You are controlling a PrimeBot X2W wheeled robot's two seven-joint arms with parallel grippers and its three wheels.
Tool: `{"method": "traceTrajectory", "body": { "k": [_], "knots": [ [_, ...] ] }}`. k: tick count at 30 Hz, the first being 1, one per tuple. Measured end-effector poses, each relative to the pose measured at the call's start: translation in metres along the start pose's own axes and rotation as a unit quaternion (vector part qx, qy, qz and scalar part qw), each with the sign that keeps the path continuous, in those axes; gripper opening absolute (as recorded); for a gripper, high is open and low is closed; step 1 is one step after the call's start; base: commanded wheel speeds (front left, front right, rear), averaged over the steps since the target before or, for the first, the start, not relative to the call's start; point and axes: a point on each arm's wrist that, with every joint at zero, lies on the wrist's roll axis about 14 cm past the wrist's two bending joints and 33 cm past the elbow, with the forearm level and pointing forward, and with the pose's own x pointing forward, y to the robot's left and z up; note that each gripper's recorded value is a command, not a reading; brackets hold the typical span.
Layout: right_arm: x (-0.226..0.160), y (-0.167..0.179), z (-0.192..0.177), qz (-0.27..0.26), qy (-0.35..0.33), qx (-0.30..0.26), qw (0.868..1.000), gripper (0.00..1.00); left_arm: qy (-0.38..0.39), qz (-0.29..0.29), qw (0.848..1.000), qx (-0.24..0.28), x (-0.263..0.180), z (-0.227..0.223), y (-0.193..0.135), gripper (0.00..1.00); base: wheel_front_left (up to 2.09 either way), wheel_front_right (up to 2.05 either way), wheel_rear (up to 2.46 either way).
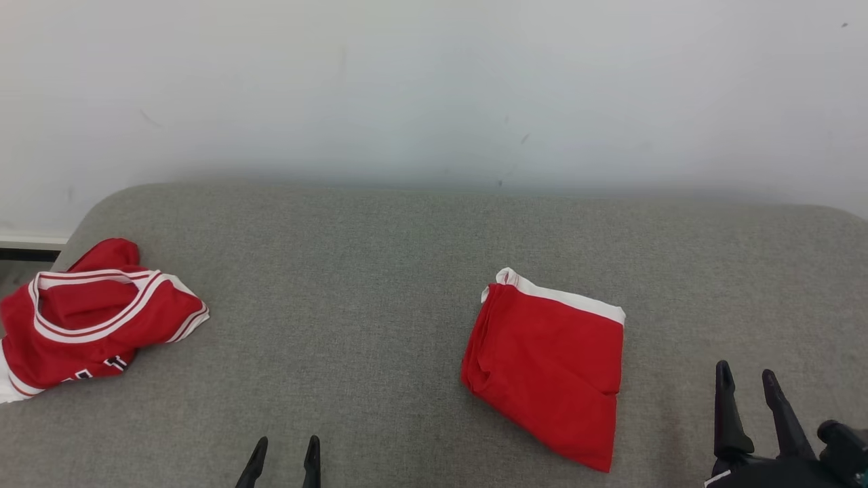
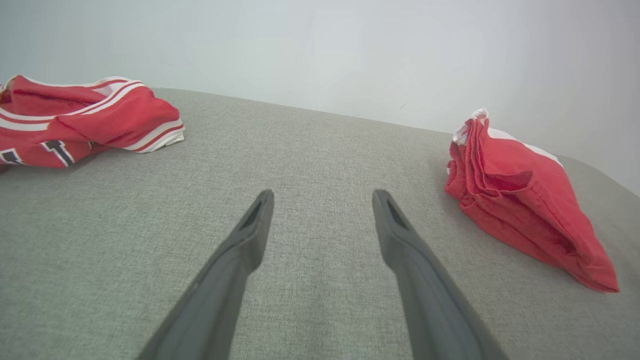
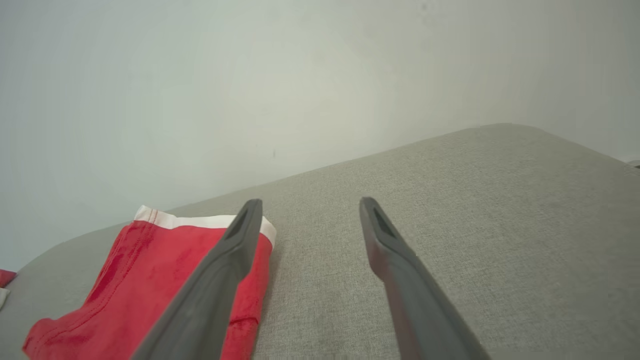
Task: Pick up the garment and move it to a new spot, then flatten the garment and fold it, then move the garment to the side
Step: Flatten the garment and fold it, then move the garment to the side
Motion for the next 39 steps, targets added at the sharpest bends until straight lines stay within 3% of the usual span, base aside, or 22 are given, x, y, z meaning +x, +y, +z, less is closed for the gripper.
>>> {"method": "traceTrajectory", "body": {
  "k": [8,13,39],
  "knots": [
    [-0.026,0.005,0.014,-0.009,-0.034,-0.019,0.999,1.00,-0.012,-0.005,1.000,0.018,0.005,0.009,-0.002,1.00,0.00,0.00,0.00],
    [-0.039,0.027,0.009,0.026,-0.027,-0.063,0.997,1.00,-0.019,-0.005,0.999,0.034,0.007,0.013,-0.001,1.00,0.00,0.00,0.00],
    [-0.055,0.051,-0.002,0.052,-0.015,-0.058,0.997,1.00,-0.038,0.003,0.997,0.068,0.002,0.026,0.002,1.00,0.00,0.00,0.00]
  ]
}}
